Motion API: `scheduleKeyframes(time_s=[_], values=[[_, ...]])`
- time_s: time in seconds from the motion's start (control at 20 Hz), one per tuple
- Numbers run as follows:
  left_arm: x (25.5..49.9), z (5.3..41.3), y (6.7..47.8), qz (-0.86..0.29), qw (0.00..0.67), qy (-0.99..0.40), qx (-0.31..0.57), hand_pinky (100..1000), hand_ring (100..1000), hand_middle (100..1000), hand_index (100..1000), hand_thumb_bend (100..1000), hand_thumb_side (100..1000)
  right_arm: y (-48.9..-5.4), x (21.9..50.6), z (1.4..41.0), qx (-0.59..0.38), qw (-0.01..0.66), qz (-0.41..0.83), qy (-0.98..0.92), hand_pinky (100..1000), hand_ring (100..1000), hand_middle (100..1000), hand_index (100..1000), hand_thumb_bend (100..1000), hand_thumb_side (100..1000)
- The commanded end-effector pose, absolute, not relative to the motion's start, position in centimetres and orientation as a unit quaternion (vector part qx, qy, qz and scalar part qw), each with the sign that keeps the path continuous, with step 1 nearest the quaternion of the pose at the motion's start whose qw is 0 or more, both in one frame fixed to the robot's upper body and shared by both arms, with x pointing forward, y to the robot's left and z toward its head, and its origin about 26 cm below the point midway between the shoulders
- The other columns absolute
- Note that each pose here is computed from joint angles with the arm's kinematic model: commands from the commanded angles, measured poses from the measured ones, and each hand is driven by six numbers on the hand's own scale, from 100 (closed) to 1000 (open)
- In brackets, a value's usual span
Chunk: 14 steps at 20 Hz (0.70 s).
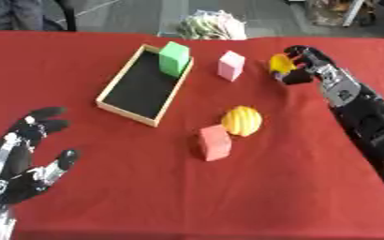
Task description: Pick up objects on the table and place them in the box.
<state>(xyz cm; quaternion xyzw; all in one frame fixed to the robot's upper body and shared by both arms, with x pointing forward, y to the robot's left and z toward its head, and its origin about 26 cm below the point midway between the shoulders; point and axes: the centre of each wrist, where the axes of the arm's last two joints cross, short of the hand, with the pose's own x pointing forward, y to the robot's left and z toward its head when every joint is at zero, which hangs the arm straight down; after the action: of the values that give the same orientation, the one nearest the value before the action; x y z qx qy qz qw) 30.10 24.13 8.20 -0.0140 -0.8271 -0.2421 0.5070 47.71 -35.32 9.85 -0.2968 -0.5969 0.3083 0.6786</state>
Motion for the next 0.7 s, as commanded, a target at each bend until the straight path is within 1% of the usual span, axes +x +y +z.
scheduleKeyframes(time_s=[0.05, 0.2, 0.35, 0.5, 0.6, 0.65, 0.7], values=[[30.22, 9.31, 24.11, -0.25, 0.49, -0.835, -0.015, 844, 755, 783, 822, 642, 469, -36.24, 47.75, 10.7, -0.328, 0.675, 0.299, -0.59, 749, 798, 793, 881, 393, 122], [30.23, 9.37, 24.11, -0.25, 0.489, -0.835, -0.015, 843, 755, 783, 822, 641, 470, -36.53, 47.58, 10.38, -0.363, 0.675, 0.288, -0.574, 736, 781, 776, 855, 383, 100], [30.26, 9.43, 24.05, -0.25, 0.488, -0.836, -0.016, 843, 755, 783, 822, 639, 470, -36.57, 47.48, 10.06, -0.388, 0.674, 0.284, -0.561, 700, 733, 728, 807, 360, 100], [30.3, 9.45, 23.98, -0.25, 0.488, -0.836, -0.017, 842, 753, 781, 822, 634, 474, -36.5, 47.45, 9.95, -0.412, 0.667, 0.275, -0.557, 643, 638, 624, 712, 280, 100], [30.3, 9.44, 23.99, -0.25, 0.488, -0.836, -0.017, 841, 753, 781, 822, 633, 475, -36.5, 47.47, 10.13, -0.429, 0.655, 0.263, -0.563, 609, 576, 556, 638, 209, 100], [30.29, 9.44, 24.02, -0.249, 0.489, -0.836, -0.017, 841, 752, 780, 822, 632, 475, -36.49, 47.49, 10.24, -0.439, 0.648, 0.256, -0.568, 590, 539, 513, 587, 165, 100], [30.29, 9.42, 24.04, -0.248, 0.489, -0.836, -0.017, 841, 752, 780, 822, 631, 476, -36.48, 47.51, 10.37, -0.447, 0.64, 0.248, -0.574, 578, 520, 492, 559, 155, 100]])
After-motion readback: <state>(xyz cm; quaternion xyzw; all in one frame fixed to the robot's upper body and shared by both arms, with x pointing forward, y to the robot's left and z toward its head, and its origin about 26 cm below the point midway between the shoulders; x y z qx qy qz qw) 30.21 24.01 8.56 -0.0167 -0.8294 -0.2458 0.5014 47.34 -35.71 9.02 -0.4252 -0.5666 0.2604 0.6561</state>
